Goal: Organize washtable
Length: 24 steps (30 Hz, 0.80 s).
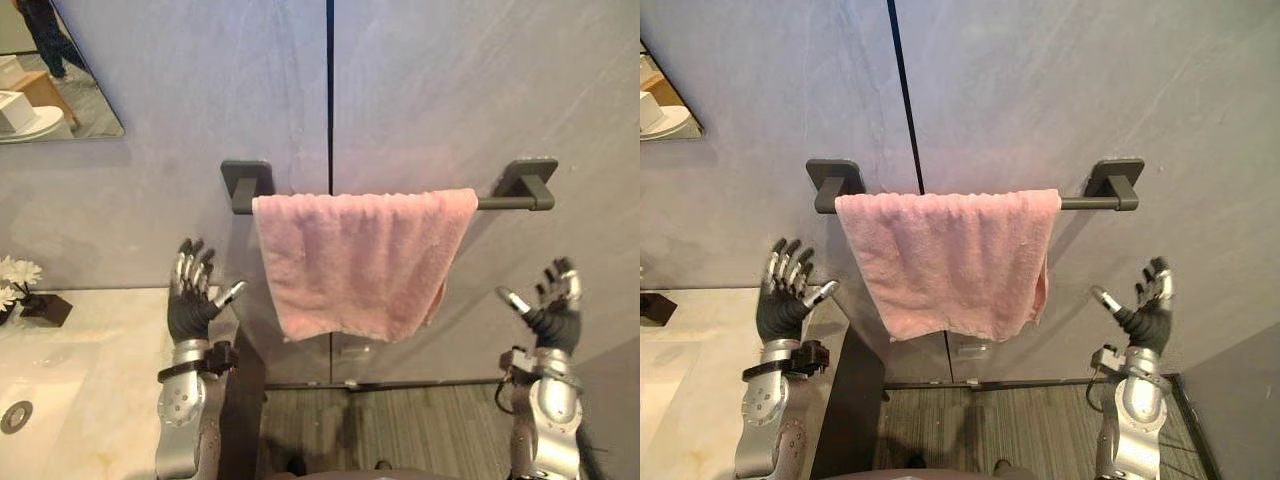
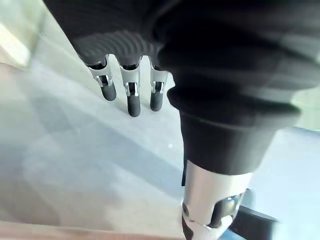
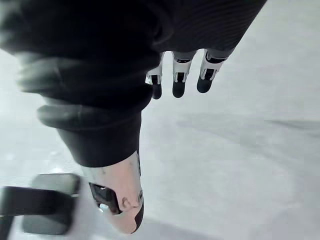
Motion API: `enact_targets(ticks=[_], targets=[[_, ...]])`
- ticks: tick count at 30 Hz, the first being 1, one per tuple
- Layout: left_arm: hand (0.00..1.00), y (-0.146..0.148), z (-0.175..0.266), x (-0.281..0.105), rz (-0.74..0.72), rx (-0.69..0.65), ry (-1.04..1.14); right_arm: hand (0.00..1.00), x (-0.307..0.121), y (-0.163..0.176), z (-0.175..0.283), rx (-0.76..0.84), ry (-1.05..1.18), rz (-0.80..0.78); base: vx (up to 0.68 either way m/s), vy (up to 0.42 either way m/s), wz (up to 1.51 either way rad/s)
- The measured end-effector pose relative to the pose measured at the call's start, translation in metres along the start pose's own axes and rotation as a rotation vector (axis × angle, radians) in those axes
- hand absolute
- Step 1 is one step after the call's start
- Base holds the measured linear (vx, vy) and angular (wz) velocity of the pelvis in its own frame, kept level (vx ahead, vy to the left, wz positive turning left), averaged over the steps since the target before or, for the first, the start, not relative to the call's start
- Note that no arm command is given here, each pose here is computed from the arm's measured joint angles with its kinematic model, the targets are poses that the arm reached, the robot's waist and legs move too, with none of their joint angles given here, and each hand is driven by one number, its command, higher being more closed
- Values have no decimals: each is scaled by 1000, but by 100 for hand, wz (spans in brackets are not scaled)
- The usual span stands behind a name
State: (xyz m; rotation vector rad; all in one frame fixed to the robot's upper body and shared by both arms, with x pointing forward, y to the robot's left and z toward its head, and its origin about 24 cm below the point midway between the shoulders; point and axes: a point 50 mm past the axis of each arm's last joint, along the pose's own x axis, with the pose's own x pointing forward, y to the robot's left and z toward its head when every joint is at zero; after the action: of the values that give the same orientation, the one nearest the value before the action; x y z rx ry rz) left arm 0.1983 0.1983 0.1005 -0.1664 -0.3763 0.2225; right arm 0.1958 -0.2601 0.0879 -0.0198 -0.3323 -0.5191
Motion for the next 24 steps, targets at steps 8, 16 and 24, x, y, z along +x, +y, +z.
enact_targets(ticks=[8,16,24], targets=[[0,-23,64,23,-163,-85,-340,0,25,27,89,47,-433,116,-35,-7,-4],[0,-91,60,10,-808,-313,-225,0,-5,117,131,351,-593,925,-54,-7,-3],[0,-110,5,-8,-980,-295,74,0,-43,159,97,415,-314,1452,-14,-3,1]])
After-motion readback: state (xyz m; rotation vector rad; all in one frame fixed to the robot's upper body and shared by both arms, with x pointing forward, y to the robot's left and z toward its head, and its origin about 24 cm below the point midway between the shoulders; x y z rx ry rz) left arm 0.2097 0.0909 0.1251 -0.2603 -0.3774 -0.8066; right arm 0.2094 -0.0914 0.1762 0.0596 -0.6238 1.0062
